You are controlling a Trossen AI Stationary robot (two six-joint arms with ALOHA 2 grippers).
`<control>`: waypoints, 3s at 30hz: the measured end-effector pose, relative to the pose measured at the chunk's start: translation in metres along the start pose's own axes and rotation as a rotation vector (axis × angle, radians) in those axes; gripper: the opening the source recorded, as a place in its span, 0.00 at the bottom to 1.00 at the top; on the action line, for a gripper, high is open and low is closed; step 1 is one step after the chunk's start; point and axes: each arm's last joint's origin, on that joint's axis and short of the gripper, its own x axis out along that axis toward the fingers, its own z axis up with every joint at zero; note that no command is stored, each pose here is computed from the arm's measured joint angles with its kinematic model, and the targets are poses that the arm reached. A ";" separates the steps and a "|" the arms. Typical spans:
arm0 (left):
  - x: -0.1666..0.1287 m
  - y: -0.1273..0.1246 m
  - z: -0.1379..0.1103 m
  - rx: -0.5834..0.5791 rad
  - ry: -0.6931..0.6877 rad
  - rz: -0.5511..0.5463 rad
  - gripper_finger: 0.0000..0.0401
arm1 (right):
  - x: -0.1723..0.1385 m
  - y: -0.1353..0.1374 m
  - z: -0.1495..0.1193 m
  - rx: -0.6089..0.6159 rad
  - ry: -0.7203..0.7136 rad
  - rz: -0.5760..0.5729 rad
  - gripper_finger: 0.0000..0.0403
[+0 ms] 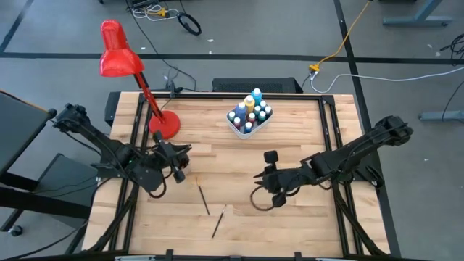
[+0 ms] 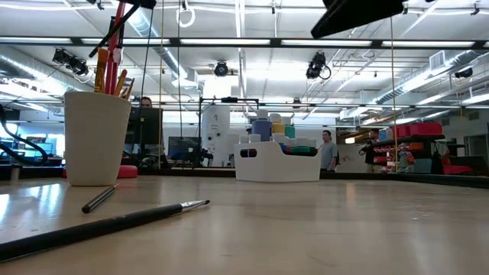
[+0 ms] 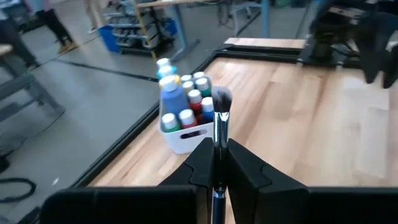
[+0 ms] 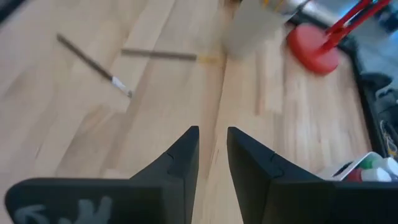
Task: Pick & Place Paint Supplies
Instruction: Put the silver paint brush into the white cup
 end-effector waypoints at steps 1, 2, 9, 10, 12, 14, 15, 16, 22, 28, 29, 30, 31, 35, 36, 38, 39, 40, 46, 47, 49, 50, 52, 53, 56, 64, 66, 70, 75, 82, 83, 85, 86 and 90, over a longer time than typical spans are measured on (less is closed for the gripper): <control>0.000 0.000 -0.001 -0.014 -0.002 0.015 0.08 | -0.002 -0.001 -0.005 0.014 -0.032 -0.007 0.22; 0.001 0.000 -0.003 -0.028 -0.012 0.032 0.08 | -0.003 -0.001 -0.008 0.032 -0.077 -0.014 0.22; 0.013 0.000 -0.044 -0.113 -0.048 0.132 0.07 | -0.012 -0.002 -0.036 0.089 -0.287 -0.052 0.22; 0.014 0.001 -0.050 -0.128 -0.053 0.146 0.07 | -0.011 -0.002 -0.039 0.096 -0.303 -0.054 0.22; 0.015 0.002 -0.063 -0.150 -0.067 0.164 0.08 | -0.010 0.000 -0.045 0.097 -0.315 -0.057 0.22; 0.016 0.002 -0.076 -0.186 -0.082 0.171 0.07 | -0.010 0.000 -0.047 0.101 -0.330 -0.060 0.22; 0.017 0.001 -0.081 -0.208 -0.089 0.170 0.07 | -0.010 0.001 -0.047 0.102 -0.332 -0.060 0.22; 0.019 0.001 -0.087 -0.227 -0.092 0.168 0.07 | -0.009 0.001 -0.048 0.102 -0.329 -0.059 0.22; 0.028 -0.001 -0.119 -0.277 -0.107 0.148 0.12 | -0.010 0.000 -0.046 0.118 -0.351 -0.062 0.22; 0.032 -0.002 -0.133 -0.280 -0.107 0.133 0.16 | -0.010 0.000 -0.045 0.121 -0.359 -0.062 0.22; 0.032 -0.002 -0.134 -0.277 -0.104 0.132 0.16 | -0.010 0.000 -0.045 0.122 -0.359 -0.062 0.22; 0.032 -0.001 -0.134 -0.276 -0.102 0.131 0.16 | -0.010 0.000 -0.045 0.122 -0.359 -0.063 0.22; 0.032 -0.002 -0.134 -0.279 -0.103 0.130 0.16 | -0.010 0.000 -0.045 0.121 -0.359 -0.062 0.22; 0.032 -0.002 -0.133 -0.267 -0.116 0.142 0.16 | -0.010 0.000 -0.045 0.123 -0.360 -0.061 0.22; 0.032 -0.002 -0.132 -0.260 -0.121 0.142 0.16 | -0.010 0.000 -0.045 0.125 -0.361 -0.059 0.22; 0.031 -0.005 -0.127 -0.243 -0.128 0.136 0.16 | -0.010 0.000 -0.045 0.134 -0.362 -0.054 0.22; 0.031 -0.006 -0.122 -0.229 -0.132 0.132 0.16 | -0.010 0.000 -0.045 0.135 -0.365 -0.040 0.22; 0.030 -0.008 -0.118 -0.211 -0.137 0.129 0.16 | -0.010 0.001 -0.045 0.138 -0.368 -0.026 0.22; 0.025 -0.018 -0.081 -0.113 -0.169 0.109 0.16 | -0.011 0.002 -0.044 0.175 -0.383 0.029 0.22; 0.024 -0.020 -0.074 -0.106 -0.172 0.103 0.16 | -0.011 0.002 -0.044 0.172 -0.387 0.028 0.22; 0.021 -0.022 -0.062 -0.108 -0.180 0.093 0.16 | -0.009 0.002 -0.042 0.175 -0.400 0.021 0.22; 0.020 -0.022 -0.056 -0.106 -0.182 0.084 0.16 | -0.008 0.003 -0.042 0.178 -0.407 0.022 0.22; 0.018 -0.024 -0.047 -0.113 -0.182 0.054 0.16 | -0.003 0.005 -0.040 0.168 -0.437 0.038 0.22; 0.017 -0.025 -0.044 -0.117 -0.181 0.038 0.16 | 0.000 0.007 -0.039 0.154 -0.454 0.050 0.23; 0.016 -0.026 -0.038 -0.116 -0.176 -0.004 0.16 | 0.015 0.013 -0.037 0.115 -0.501 0.089 0.28; 0.016 -0.027 -0.038 -0.109 -0.166 -0.039 0.16 | 0.074 0.021 -0.047 0.164 -0.466 0.166 0.46; 0.016 -0.027 -0.038 -0.109 -0.166 -0.039 0.16 | 0.092 0.021 -0.047 0.179 -0.430 0.198 0.49; 0.016 -0.027 -0.038 -0.109 -0.165 -0.041 0.16 | 0.125 0.026 -0.048 0.126 -0.389 0.336 0.51; 0.016 -0.027 -0.038 -0.107 -0.165 -0.041 0.16 | 0.158 0.030 -0.043 0.107 -0.367 0.420 0.50; 0.016 -0.027 -0.038 -0.107 -0.164 -0.042 0.16 | 0.197 0.033 -0.049 0.112 -0.288 0.478 0.48; 0.016 -0.027 -0.038 -0.107 -0.164 -0.041 0.16 | 0.201 0.034 -0.052 0.112 -0.281 0.485 0.48; 0.016 -0.027 -0.038 -0.107 -0.164 -0.041 0.16 | 0.207 0.035 -0.059 0.114 -0.259 0.504 0.48; 0.016 -0.027 -0.038 -0.106 -0.164 -0.041 0.16 | 0.209 0.036 -0.062 0.115 -0.250 0.512 0.48; 0.016 -0.027 -0.038 -0.104 -0.163 -0.041 0.16 | 0.216 0.040 -0.070 0.112 -0.234 0.527 0.47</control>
